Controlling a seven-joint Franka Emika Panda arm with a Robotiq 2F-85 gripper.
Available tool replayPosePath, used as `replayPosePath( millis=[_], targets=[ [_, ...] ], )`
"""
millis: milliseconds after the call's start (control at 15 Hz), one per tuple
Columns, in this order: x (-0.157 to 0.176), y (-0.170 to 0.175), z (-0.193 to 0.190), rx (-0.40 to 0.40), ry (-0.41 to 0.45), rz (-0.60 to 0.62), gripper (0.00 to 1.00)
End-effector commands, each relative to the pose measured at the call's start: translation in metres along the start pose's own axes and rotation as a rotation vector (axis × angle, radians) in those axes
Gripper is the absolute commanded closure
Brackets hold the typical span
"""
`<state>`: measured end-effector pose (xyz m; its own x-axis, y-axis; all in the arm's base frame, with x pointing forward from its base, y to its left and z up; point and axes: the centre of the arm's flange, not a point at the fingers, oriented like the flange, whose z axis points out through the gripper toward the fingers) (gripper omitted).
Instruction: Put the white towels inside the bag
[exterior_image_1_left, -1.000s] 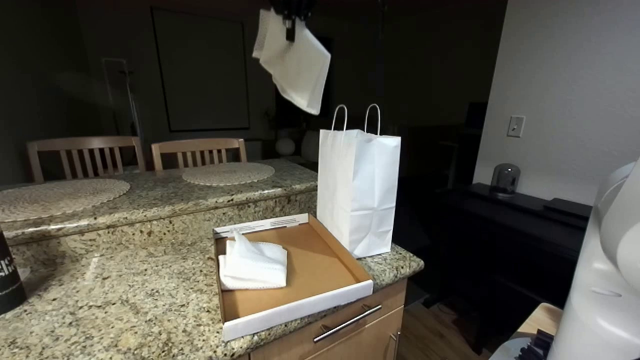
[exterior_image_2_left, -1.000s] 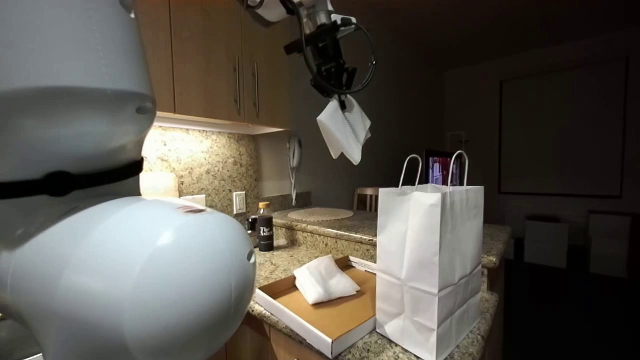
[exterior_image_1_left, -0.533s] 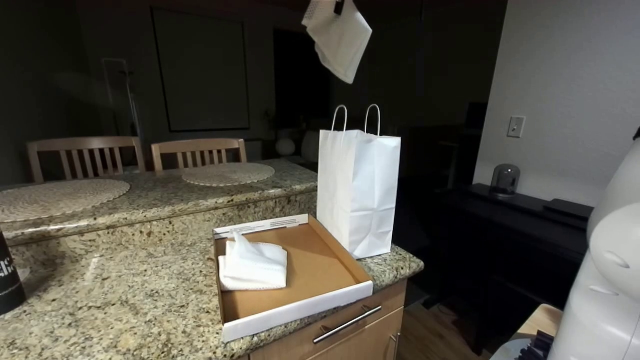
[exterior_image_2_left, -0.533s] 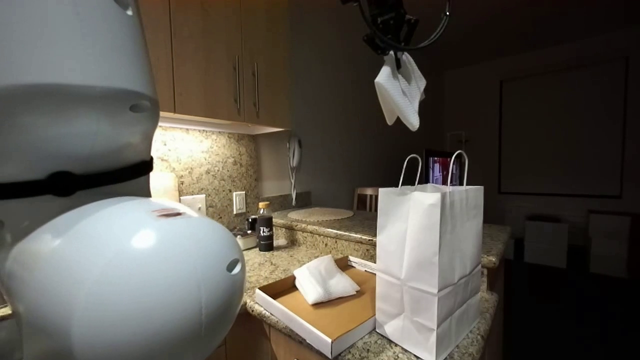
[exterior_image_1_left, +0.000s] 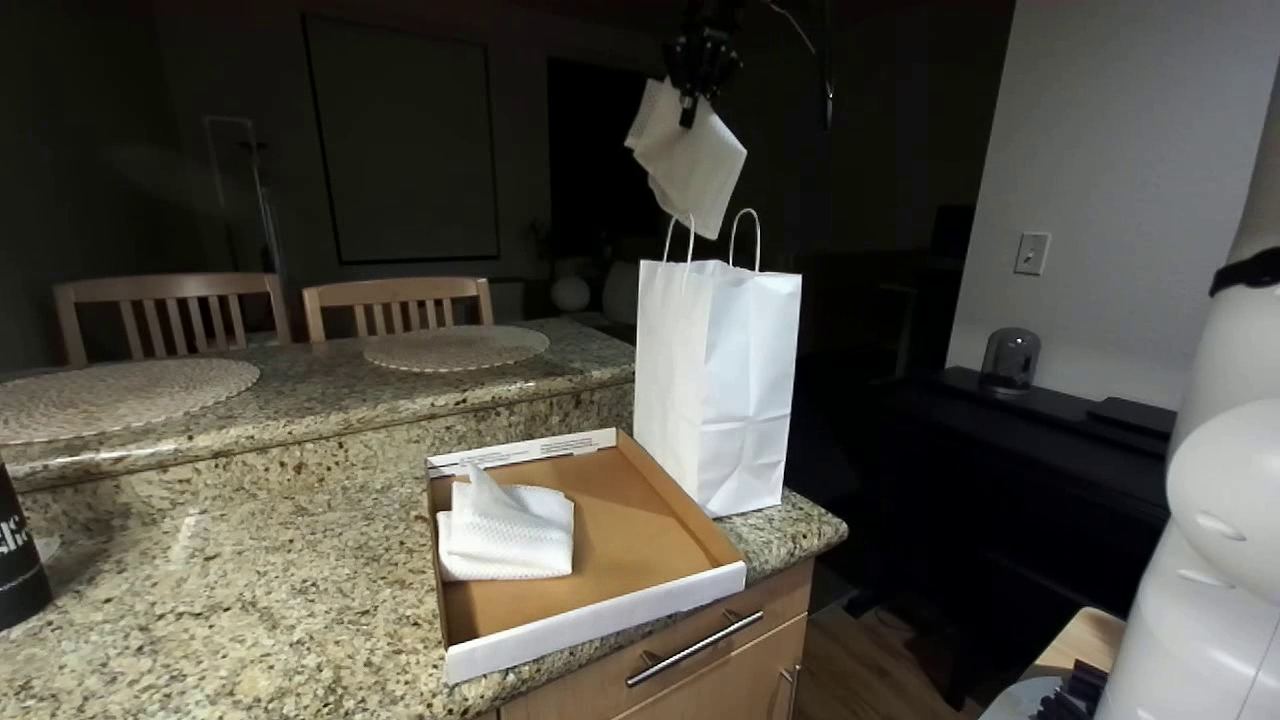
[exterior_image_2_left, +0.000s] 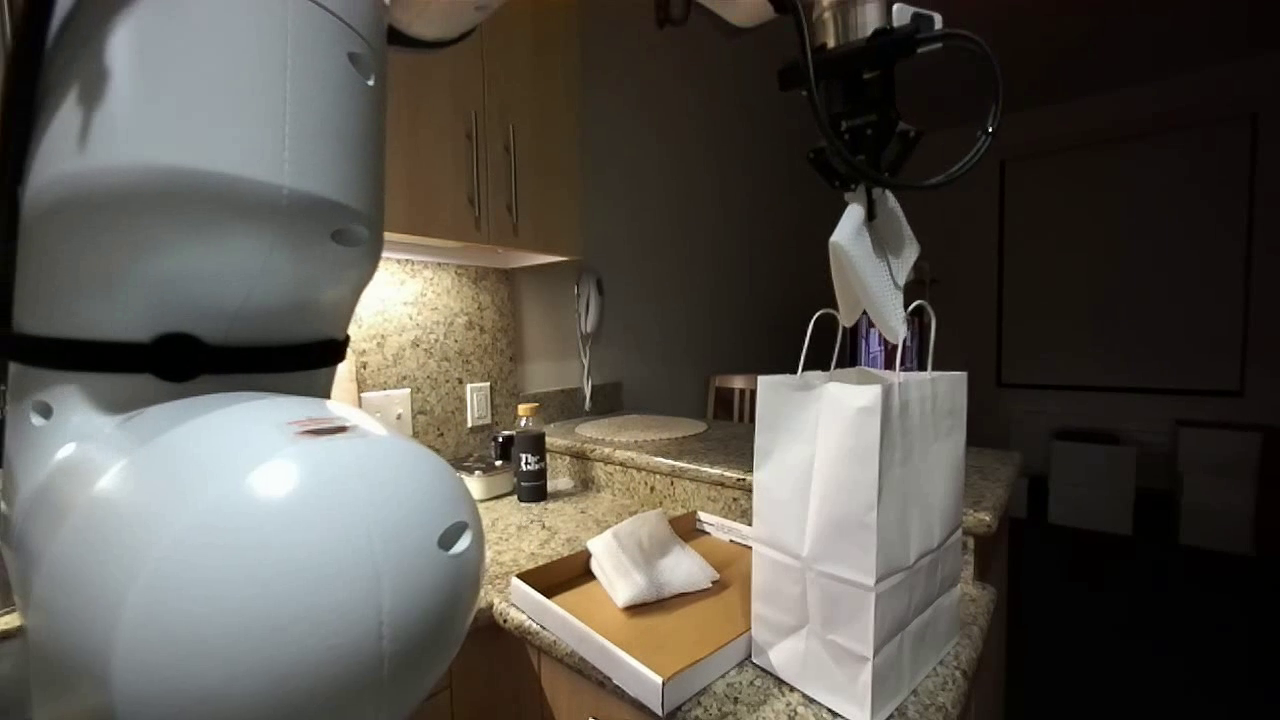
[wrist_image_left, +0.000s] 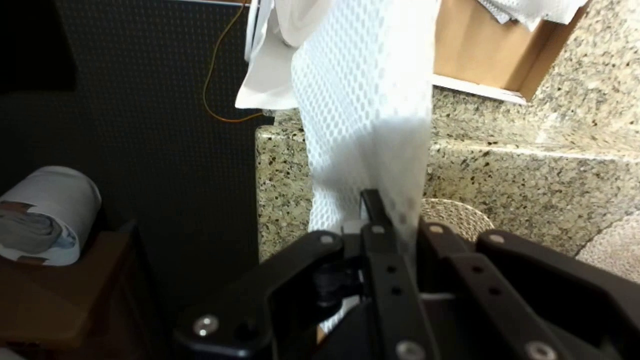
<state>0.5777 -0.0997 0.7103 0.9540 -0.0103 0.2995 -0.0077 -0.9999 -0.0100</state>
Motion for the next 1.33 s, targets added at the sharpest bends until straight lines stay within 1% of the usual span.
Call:
replayPosePath(
  millis=[0,67,467,800,1133,1200,1267],
  targets=[
    [-0.001,0.014,0.024,0.018,-0.047,-0.047,0.92],
    [-0.004,0.014,0.031,0.021,-0.065,-0.060,0.91],
    [-0.045,0.005,0.065,0.060,-0.178,-0.158,0.92],
    [-0.066,0.005,0.084,0.105,-0.240,-0.133,0.92],
    [-0.076,0.002,0.096,0.117,-0.263,-0.103,0.94],
    [-0.076,0.002,0.097,0.122,-0.264,-0.097,0.67],
    [-0.075,0.002,0.097,0.124,-0.262,-0.090,0.65]
  ],
)
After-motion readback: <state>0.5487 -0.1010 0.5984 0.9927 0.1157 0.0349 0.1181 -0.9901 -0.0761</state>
